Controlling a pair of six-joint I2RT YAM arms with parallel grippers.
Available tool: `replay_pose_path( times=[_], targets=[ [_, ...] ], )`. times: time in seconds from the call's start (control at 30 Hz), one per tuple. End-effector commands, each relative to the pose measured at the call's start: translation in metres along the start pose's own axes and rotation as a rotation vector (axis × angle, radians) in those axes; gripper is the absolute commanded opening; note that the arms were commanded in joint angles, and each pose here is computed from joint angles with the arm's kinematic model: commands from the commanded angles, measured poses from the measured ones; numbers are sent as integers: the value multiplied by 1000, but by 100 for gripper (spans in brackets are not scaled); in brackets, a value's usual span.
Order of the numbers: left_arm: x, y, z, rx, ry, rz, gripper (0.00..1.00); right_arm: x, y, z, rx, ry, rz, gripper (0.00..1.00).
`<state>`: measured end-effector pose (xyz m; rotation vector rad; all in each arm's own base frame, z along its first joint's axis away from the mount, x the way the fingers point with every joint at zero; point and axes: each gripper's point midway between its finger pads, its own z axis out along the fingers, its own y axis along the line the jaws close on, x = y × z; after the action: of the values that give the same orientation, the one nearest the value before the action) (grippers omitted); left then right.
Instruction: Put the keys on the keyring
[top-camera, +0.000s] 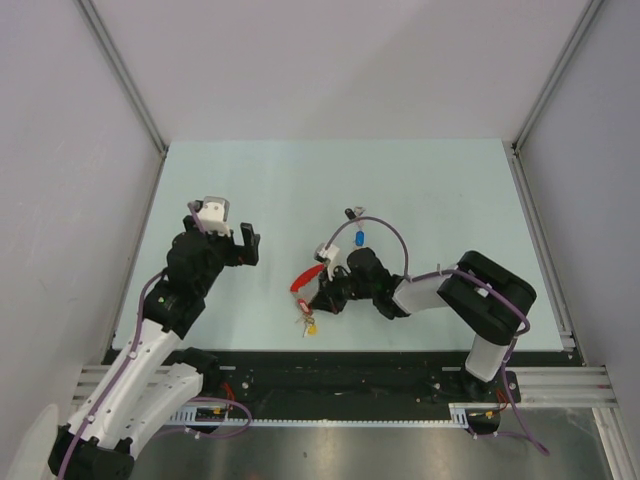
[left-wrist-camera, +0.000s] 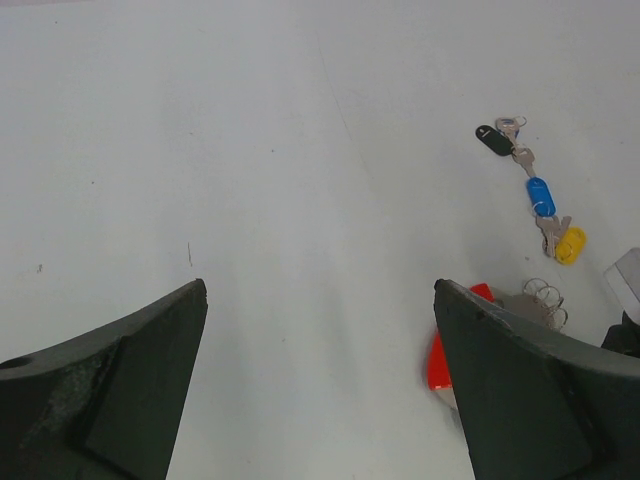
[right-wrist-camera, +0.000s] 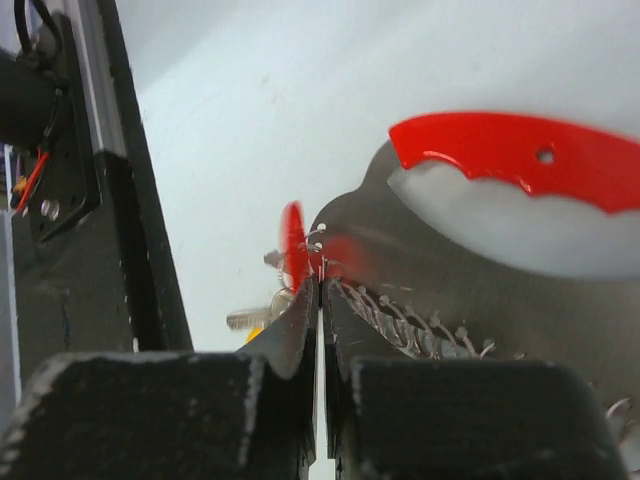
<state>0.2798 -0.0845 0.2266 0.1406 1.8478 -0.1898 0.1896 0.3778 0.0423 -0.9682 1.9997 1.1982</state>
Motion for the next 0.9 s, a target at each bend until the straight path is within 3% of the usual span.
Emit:
replay_pose_path(
  times=[0.0,0.33,0.4,0.53,0.63,0.73,0.87],
  targets=[
    [-15,1,-5,2,-55,6,100,-61,-7,13,40,-128,-139,0],
    [-20,5,-8,-17,-81,1,100,-166,-37,61,92,-300,-335,0],
    [-20,6,-9,-20,-84,1,100,-178,-47,74,100,-321,-347,4],
    [-22,9,-11,-37,-96,1,100,-187,-60,86,107,-320,-346,16],
    [-23,10,-12,-41,-104,0,100,-197,-63,75,140,-320,-342,36],
    [-26,10,-13,-43,-112,-6,100,-206,-73,55,196,-302,-316,47],
    [-29,14,-17,-64,-130,-21,100,-214,-94,20,276,-288,-243,50]
  ],
)
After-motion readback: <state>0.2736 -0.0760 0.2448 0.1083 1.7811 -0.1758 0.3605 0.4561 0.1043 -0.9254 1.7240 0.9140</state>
